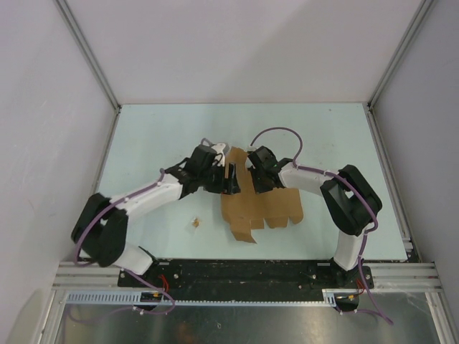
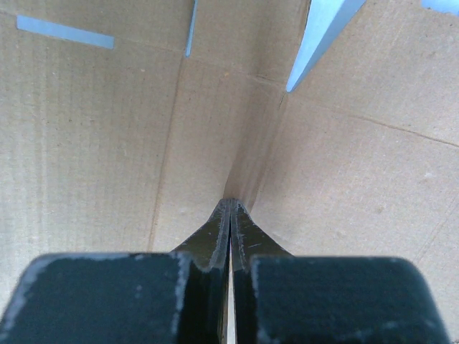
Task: Fold the paper box
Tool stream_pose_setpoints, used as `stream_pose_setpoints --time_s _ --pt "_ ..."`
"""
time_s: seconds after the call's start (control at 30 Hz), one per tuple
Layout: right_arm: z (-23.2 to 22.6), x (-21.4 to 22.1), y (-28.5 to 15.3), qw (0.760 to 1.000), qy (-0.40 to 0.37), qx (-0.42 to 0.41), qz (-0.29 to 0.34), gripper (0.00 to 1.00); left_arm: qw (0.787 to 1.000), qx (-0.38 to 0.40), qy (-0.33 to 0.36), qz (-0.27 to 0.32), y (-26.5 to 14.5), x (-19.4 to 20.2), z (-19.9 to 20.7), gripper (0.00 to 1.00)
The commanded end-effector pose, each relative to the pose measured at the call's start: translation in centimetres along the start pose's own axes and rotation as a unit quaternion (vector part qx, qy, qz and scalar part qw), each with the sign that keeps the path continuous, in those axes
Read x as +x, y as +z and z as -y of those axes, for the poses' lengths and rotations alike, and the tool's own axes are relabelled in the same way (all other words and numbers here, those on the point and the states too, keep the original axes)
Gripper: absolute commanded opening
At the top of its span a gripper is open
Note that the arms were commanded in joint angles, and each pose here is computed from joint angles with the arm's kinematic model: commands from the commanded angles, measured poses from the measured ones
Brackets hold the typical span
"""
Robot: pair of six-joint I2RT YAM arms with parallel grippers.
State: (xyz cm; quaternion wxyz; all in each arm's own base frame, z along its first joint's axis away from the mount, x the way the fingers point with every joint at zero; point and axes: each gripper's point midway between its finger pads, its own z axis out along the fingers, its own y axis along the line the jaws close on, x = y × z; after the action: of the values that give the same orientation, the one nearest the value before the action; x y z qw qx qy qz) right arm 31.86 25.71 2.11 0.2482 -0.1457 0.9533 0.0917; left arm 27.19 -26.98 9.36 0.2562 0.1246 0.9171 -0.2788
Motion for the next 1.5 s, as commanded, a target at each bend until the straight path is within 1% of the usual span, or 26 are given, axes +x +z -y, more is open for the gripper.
stream_pose_setpoints --time_s 0.0,0.03,0.1,0.13,0.2,0.37,0.4,0.5,0.57,0.67,0.7,0.87,1.2,1.3,1.47 --pt "0.6 1.4 1.7 1.000 0.006 0.012 -0.017 0.00 0.996 -0.029 0.006 0.085 -3.5 -2.8 -0.9 0.73" --pt "0.6 1.3 1.6 1.000 0.006 0.010 -0.015 0.00 0.996 -0.041 -0.003 0.085 -3.7 -2.2 -1.8 0.70" --pt "0.5 1.2 1.6 1.000 0.006 0.008 -0.015 0.00 0.992 -0.063 -0.027 0.104 -4.6 -2.6 -3.5 0.66" --pt "0.5 1.2 1.5 1.000 0.006 0.008 -0.014 0.00 0.992 -0.073 -0.038 0.101 -4.6 -1.9 -4.5 0.62" --pt "0.4 1.3 1.6 1.000 0.006 0.006 -0.015 0.00 0.988 -0.093 -0.064 0.107 -4.9 -1.7 -6.2 0.61" --pt "0.4 1.3 1.5 1.000 0.004 0.007 -0.017 0.00 0.973 -0.165 -0.117 0.109 -4.9 -0.1 -10.3 0.52" --pt "0.5 1.3 1.5 1.000 0.005 0.008 -0.016 0.00 0.967 -0.194 -0.120 0.114 -5.1 0.1 -11.5 0.52" --pt "0.4 1.2 1.3 1.000 0.004 0.007 -0.015 0.00 0.955 -0.240 -0.131 0.114 -5.2 0.6 -13.7 0.50" --pt "0.4 1.2 1.3 1.000 0.004 0.006 -0.014 0.00 0.956 -0.246 -0.130 0.092 -4.4 1.2 -14.5 0.49" --pt "0.3 1.3 1.3 1.000 0.003 0.006 -0.016 0.00 0.960 -0.239 -0.126 0.068 -3.3 1.5 -14.4 0.49" --pt "0.4 1.2 1.2 1.000 0.004 0.007 -0.015 0.00 0.960 -0.243 -0.125 0.052 -2.5 2.1 -14.8 0.49" --pt "0.4 1.2 1.2 1.000 0.002 0.008 -0.015 0.00 0.968 -0.227 -0.103 0.026 -0.5 1.7 -14.0 0.47" --pt "0.4 1.5 1.5 1.000 0.003 0.009 -0.019 0.00 0.981 -0.172 -0.087 0.026 0.6 1.5 -11.3 0.48" --pt "0.3 1.6 1.6 1.000 0.003 0.007 -0.020 0.00 0.985 -0.145 -0.085 0.028 0.6 1.3 -10.1 0.47" --pt "0.3 1.7 1.7 1.000 0.003 0.007 -0.021 0.00 0.989 -0.120 -0.076 0.044 -0.2 0.3 -8.6 0.48"
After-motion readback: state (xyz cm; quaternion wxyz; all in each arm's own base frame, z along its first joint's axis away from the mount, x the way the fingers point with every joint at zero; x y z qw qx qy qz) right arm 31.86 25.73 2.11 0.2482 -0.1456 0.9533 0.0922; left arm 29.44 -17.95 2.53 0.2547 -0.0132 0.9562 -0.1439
